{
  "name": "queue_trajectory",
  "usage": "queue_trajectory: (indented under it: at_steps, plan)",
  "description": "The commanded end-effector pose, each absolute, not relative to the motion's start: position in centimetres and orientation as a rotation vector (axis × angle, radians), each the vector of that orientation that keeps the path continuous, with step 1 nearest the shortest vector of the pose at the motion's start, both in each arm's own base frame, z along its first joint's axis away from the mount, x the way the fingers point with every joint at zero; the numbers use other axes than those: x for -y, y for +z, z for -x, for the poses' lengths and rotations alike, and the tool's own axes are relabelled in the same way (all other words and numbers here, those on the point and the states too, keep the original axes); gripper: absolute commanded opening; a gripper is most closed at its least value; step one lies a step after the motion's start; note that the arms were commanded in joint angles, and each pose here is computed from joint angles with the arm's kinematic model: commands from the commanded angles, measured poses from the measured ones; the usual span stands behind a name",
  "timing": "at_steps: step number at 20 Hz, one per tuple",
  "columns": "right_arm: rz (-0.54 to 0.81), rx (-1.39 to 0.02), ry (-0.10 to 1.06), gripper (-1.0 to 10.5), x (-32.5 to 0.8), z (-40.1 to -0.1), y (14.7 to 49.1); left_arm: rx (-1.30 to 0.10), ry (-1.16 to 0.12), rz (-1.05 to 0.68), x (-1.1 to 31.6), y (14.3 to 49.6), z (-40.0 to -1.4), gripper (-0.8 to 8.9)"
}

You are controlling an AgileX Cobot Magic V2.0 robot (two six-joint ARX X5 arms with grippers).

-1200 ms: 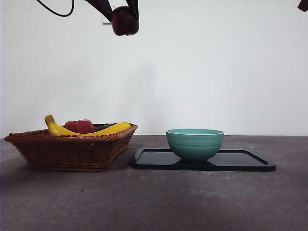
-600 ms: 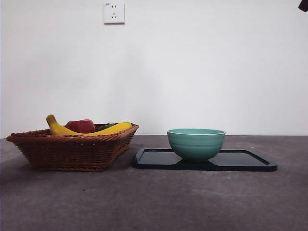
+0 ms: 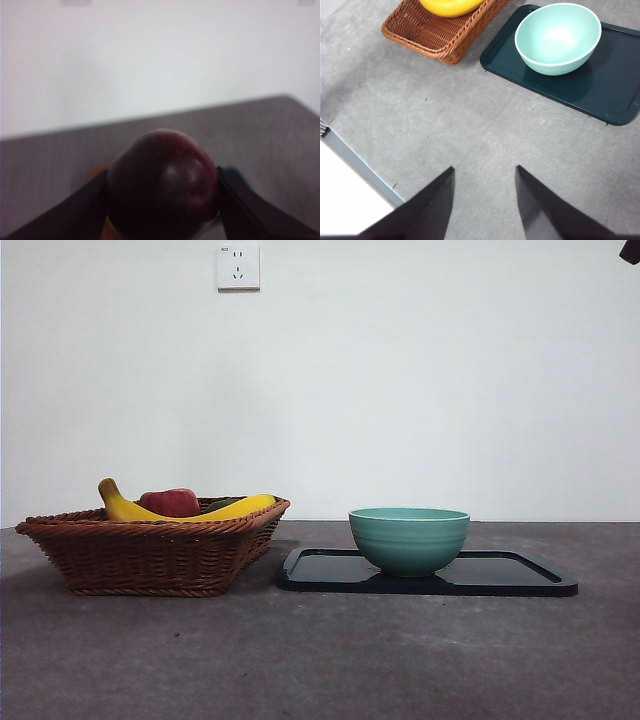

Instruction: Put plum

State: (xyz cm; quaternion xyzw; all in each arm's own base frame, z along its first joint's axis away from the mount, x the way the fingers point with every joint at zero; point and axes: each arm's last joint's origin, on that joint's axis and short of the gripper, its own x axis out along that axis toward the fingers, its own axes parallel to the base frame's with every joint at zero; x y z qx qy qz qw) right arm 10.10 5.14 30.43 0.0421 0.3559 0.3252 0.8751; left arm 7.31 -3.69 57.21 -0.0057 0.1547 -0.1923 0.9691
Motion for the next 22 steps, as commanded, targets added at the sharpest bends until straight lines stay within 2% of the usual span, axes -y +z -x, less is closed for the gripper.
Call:
queue_trajectory:
  at_steps: [1,5,10,19,22]
  plan:
    - [-0.076,-0.719,0.69,1.9,-5.2,-10.2,30.7,-0.504,-0.359,0.001,3.7,53.7,-7.2,2.18]
    - [-0.076,-0.72,0.69,1.9,-5.3,-10.2,30.7,-0.701,-0.298,-0.06,4.3,48.4,-8.6,2.19]
    - [-0.076,-0.72,0.69,1.9,-5.3,-10.2,30.7,-0.611,-0.348,-0.045,7.1,44.5,-13.5,2.17]
    - [-0.076,-0.721,0.69,1.9,-5.2,-10.2,30.7,-0.725,-0.352,-0.196,12.2,37.8,-24.7,2.18]
    - [-0.076,-0.721,0.69,1.9,-5.2,-10.2,30.7,-0.789,-0.429,-0.132,12.2,35.4,-27.9,2.18]
